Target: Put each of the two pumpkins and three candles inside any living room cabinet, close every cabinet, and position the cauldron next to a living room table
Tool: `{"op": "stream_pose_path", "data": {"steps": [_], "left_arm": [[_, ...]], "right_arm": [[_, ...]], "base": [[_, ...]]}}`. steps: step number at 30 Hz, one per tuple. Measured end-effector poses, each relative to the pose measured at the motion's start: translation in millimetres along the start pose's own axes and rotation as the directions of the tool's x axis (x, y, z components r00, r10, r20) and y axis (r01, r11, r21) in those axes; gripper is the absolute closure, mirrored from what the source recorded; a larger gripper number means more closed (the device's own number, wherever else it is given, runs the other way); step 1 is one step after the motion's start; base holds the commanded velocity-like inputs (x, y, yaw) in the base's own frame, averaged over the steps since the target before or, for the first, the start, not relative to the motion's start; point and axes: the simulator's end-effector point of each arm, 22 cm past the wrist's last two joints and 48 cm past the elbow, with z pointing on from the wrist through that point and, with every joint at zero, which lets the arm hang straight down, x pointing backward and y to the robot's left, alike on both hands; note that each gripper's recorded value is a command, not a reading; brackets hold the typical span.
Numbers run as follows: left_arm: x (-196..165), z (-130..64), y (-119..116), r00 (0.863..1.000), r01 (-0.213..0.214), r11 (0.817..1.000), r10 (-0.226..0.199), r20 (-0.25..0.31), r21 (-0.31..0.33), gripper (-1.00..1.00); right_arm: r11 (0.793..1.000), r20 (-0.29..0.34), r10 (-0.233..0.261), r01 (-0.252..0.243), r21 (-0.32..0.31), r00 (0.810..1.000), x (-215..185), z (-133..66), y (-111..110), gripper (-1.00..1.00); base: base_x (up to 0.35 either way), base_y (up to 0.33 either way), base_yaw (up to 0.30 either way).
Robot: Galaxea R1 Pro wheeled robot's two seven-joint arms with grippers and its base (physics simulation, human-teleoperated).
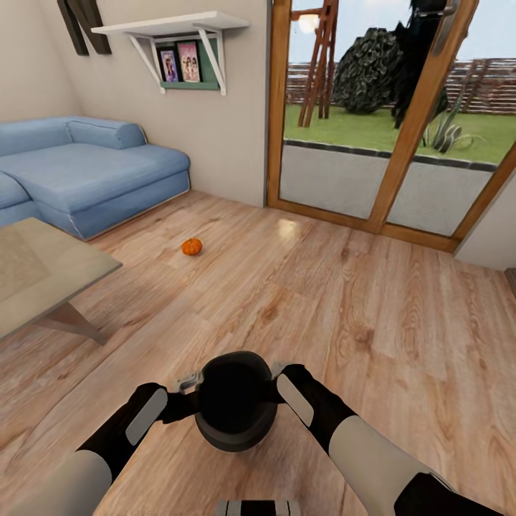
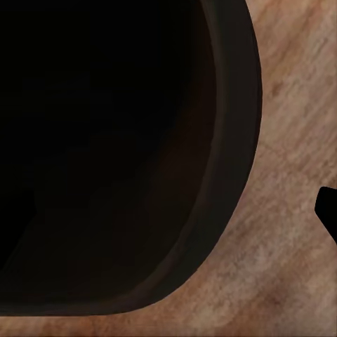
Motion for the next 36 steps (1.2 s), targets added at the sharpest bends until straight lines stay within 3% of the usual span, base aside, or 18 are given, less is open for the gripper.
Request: {"op": "stream_pose_path", "data": {"steps": [11, 19, 36], "left_arm": [[4, 5.2, 3, 1.0, 0.001, 1.0, -0.001, -0.011, -0.004, -1.0], [16, 18.7, 9, 0.999, 0.009, 1.0, -0.009, -0.042, -0.013, -1.0], [20, 23.5, 13, 0.999, 0.012, 1.0, -0.013, -0.052, -0.018, -1.0]], "right_arm": [[1.0, -0.011, 0.002, -0.002, 0.0, 1.0, 4, 5.6, -1, -1.0], [1.0, -0.042, 0.01, -0.01, -0.002, 0.999, 16, 20.3, -4, -1.0], [1.0, -0.054, 0.012, -0.012, -0.001, 0.998, 21, 25.8, -5, -1.0]], "base": [[0.0, 0.0, 0.0], [0.0, 0.0, 0.0], [0.0, 0.0, 0.0]]}}
